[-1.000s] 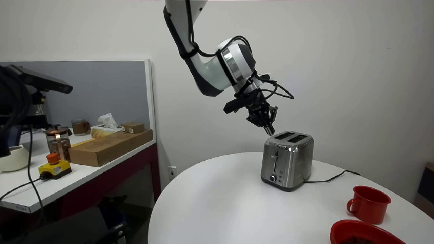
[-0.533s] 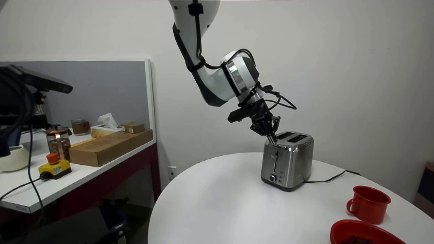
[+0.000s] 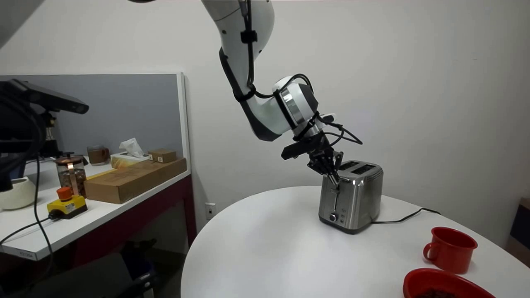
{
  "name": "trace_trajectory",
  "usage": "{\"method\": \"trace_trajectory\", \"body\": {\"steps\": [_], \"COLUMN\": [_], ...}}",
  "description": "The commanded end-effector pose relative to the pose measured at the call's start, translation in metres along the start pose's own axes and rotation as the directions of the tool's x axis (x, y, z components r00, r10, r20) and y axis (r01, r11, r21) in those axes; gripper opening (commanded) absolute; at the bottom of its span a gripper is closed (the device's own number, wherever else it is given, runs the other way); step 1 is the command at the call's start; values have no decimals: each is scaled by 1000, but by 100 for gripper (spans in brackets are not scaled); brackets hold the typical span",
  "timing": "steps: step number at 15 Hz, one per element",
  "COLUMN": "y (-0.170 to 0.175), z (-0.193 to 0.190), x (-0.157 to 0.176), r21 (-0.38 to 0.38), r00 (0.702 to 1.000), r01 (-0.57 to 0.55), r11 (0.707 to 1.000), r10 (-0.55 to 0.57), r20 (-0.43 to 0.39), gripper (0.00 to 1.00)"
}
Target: Push the lever of the toaster down
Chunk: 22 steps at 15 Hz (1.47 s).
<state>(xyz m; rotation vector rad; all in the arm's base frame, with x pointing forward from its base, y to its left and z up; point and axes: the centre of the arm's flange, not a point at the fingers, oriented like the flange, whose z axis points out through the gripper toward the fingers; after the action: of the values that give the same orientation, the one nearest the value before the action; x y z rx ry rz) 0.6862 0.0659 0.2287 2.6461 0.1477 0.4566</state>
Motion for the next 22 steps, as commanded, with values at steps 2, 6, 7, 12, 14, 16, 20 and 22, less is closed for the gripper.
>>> {"method": "trace_trajectory", "body": {"steps": [2, 6, 7, 12, 14, 16, 20, 22], "y": [-13, -25, -27, -37, -42, -46, -53, -55], "z": [24, 39, 41, 60, 70, 81, 93, 94], "x": [14, 8, 6, -8, -14, -23, -36, -37], "r21": [-7, -6, -7, -6, -4, 1, 13, 14], "r00": [1000, 1000, 1000, 999, 998, 997, 995, 994], "r01": [-1, 13, 18, 36, 41, 45, 49, 46], "r11": [1000, 1000, 1000, 999, 999, 999, 999, 999], "r10": [1, -13, -18, -36, -41, -45, -50, -48], "r20": [-19, -1, 3, 32, 47, 65, 91, 97], "gripper": [0, 0, 0, 0, 0, 0, 0, 0]}}
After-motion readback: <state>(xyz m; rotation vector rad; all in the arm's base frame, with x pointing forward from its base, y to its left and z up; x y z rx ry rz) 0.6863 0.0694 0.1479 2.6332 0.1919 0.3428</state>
